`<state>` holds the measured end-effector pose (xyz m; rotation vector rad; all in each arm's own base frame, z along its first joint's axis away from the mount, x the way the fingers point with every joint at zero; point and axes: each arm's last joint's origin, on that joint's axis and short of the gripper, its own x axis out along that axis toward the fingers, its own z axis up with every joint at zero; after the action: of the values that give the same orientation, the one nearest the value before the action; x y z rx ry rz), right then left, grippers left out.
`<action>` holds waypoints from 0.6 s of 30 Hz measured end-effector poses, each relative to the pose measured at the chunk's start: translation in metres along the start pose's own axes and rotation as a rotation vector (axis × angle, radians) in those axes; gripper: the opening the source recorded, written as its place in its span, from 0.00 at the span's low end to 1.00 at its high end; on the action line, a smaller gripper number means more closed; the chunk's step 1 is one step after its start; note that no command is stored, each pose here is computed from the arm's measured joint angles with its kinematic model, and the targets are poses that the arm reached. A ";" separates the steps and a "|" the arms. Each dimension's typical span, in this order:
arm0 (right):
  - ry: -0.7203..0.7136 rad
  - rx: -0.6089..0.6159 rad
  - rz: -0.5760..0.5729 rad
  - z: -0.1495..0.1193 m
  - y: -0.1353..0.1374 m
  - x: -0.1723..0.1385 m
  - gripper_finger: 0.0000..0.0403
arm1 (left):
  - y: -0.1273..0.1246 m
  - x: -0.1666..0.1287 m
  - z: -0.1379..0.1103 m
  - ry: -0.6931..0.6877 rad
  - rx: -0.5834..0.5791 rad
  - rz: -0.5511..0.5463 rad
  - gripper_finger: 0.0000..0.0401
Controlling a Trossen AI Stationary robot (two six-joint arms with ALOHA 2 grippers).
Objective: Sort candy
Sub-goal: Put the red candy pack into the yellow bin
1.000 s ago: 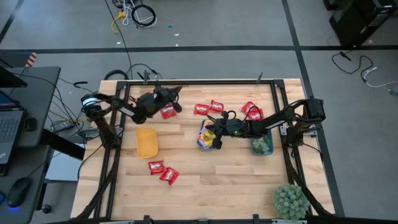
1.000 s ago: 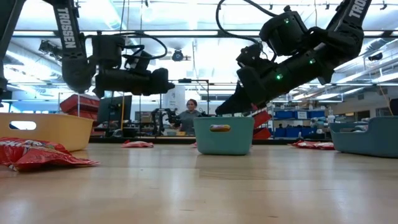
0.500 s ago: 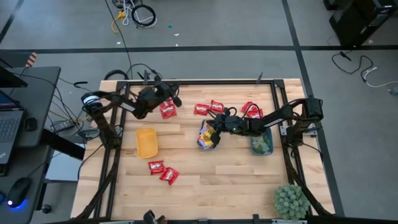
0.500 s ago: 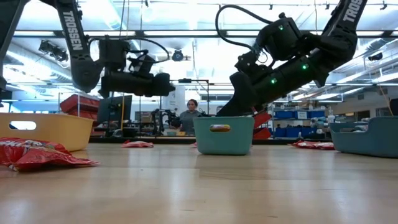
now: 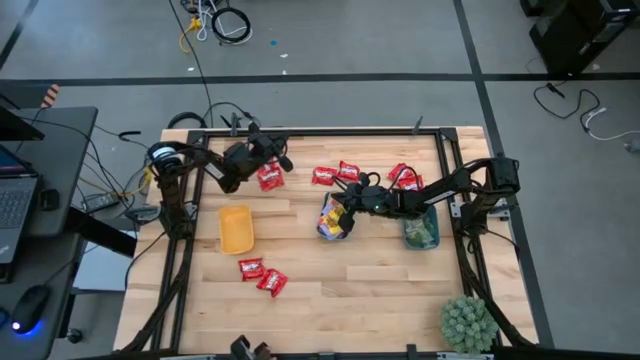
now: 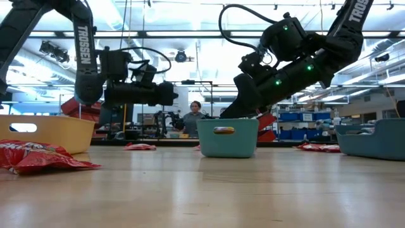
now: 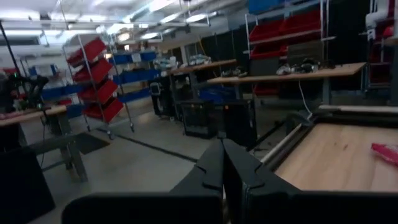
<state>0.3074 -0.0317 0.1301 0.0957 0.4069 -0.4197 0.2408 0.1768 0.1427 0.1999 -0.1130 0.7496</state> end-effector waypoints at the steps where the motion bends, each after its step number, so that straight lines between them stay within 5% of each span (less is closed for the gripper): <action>1: 0.000 0.000 0.000 0.000 0.000 0.000 0.00 | 0.000 0.001 0.003 -0.012 0.010 0.002 0.00; 18: -0.001 -0.008 0.000 0.000 0.000 0.000 0.00 | 0.012 0.003 0.005 -0.027 0.025 0.020 0.00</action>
<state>0.3075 -0.0317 0.1303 0.0880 0.4078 -0.4180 0.2347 0.1863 0.1494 0.2333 -0.1310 0.7685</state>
